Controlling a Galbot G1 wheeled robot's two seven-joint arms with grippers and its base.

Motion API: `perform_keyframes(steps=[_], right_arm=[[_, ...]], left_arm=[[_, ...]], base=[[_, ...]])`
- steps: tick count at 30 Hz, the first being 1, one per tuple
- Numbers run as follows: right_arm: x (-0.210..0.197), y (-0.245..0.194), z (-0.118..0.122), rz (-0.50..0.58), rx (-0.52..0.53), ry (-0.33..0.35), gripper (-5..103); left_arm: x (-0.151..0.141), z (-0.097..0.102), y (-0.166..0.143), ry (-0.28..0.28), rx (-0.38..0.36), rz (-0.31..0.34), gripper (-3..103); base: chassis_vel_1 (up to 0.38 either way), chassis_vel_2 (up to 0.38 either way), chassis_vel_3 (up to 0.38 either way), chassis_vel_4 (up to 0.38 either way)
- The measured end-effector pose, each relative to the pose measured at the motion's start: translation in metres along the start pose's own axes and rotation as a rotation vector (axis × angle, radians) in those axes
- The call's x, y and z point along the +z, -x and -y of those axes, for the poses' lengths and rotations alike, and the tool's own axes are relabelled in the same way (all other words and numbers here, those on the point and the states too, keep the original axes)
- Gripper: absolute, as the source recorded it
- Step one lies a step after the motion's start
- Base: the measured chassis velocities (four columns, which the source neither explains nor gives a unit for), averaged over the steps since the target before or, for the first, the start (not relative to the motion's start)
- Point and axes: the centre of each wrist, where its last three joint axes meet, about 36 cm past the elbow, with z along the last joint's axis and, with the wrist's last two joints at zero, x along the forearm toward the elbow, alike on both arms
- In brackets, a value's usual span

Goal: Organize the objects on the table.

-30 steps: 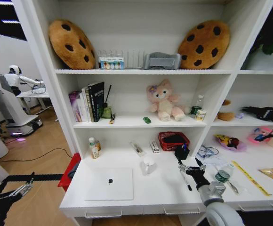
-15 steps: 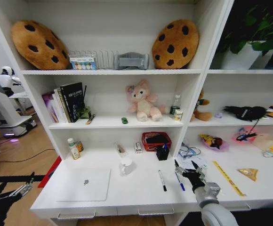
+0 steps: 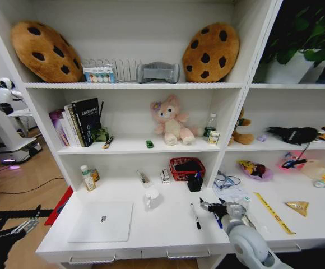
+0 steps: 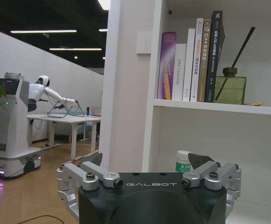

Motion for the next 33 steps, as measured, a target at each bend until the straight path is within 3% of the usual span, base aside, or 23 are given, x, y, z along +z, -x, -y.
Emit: perform_keyframes(steps=[5, 10, 25, 31, 33], right_arm=[[-0.005, 0.014, 0.008, -0.080, -0.036, 0.034, 100], [-0.003, 0.027, 0.004, -0.140, -0.082, 0.017, 100], [-0.022, 0.060, -0.013, -0.212, -0.133, 0.010, 101], [-0.020, 0.067, -0.014, -0.254, -0.146, 0.045, 85], [-0.018, 0.073, -0.016, -0.268, -0.145, 0.052, 74]], left_arm=[[0.000, 0.000, 0.000, 0.000, 0.000, 0.000, 100], [0.000, 0.000, 0.000, 0.000, 0.000, 0.000, 100], [0.000, 0.000, 0.000, 0.000, 0.000, 0.000, 100], [0.000, 0.000, 0.000, 0.000, 0.000, 0.000, 100], [0.000, 0.000, 0.000, 0.000, 0.000, 0.000, 100]], base=[[0.000, 0.000, 0.000, 0.000], [0.000, 0.000, 0.000, 0.000], [0.000, 0.000, 0.000, 0.000], [0.000, 0.000, 0.000, 0.000], [0.000, 0.000, 0.000, 0.000]])
